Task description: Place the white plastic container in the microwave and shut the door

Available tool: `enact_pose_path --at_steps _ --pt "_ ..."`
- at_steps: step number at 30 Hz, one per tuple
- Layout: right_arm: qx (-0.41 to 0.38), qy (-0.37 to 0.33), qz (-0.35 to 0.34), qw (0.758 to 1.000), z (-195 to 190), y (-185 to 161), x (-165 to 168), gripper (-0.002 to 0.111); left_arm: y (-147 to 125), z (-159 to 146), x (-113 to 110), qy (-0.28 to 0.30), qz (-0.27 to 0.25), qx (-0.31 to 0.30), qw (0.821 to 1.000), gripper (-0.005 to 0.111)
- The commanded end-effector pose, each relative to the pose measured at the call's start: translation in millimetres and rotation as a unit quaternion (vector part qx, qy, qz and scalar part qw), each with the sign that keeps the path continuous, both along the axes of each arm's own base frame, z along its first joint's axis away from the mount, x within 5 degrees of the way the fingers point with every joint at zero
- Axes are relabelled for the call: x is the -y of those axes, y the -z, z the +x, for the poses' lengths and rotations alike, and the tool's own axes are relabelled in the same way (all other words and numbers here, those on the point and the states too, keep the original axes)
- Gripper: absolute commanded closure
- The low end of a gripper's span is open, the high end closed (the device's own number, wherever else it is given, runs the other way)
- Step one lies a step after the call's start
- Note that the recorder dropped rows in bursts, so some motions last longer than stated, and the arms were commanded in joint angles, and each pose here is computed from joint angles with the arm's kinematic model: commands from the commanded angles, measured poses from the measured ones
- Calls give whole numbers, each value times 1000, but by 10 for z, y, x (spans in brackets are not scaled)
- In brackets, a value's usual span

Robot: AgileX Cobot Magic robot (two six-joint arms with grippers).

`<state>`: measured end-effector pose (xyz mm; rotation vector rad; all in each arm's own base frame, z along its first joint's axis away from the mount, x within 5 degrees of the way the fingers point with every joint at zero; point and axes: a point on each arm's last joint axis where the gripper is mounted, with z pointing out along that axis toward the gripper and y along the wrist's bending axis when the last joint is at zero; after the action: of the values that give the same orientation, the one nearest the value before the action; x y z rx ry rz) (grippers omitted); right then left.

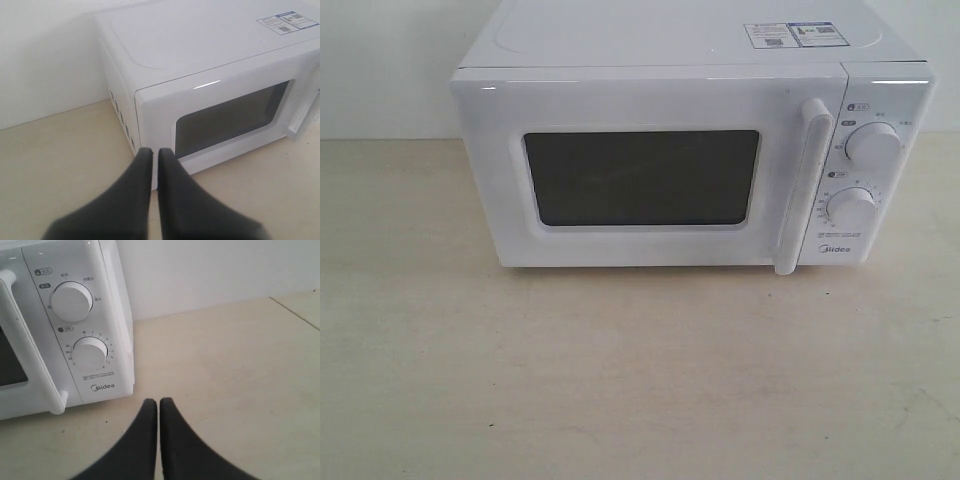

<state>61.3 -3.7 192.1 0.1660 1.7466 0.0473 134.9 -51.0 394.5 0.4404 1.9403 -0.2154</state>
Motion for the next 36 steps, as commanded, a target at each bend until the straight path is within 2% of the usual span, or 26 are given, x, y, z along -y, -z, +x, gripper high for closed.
enact_pose_path --at_steps 1,2,10,14,19,36 --pt "14 -3 -46 999 -16 -13 7 108 -2 -5 2 -1 -4 5 1000 102" --pt "17 -7 -71 997 -24 -19 5 108 -2 -5 2 -1 -4 5 1000 102" --pt "-33 -14 -71 997 -76 85 -2 108 -2 -5 2 -1 -4 5 1000 102" --pt "-33 -16 -70 997 -76 85 -5 108 -2 -5 2 -1 -4 5 1000 102" --pt "-30 -56 -79 995 -75 85 -45 108 -2 -5 2 -1 -4 5 1000 102" --pt "-32 -47 -78 995 -75 87 -35 108 -2 -5 2 -1 -4 5 1000 102"
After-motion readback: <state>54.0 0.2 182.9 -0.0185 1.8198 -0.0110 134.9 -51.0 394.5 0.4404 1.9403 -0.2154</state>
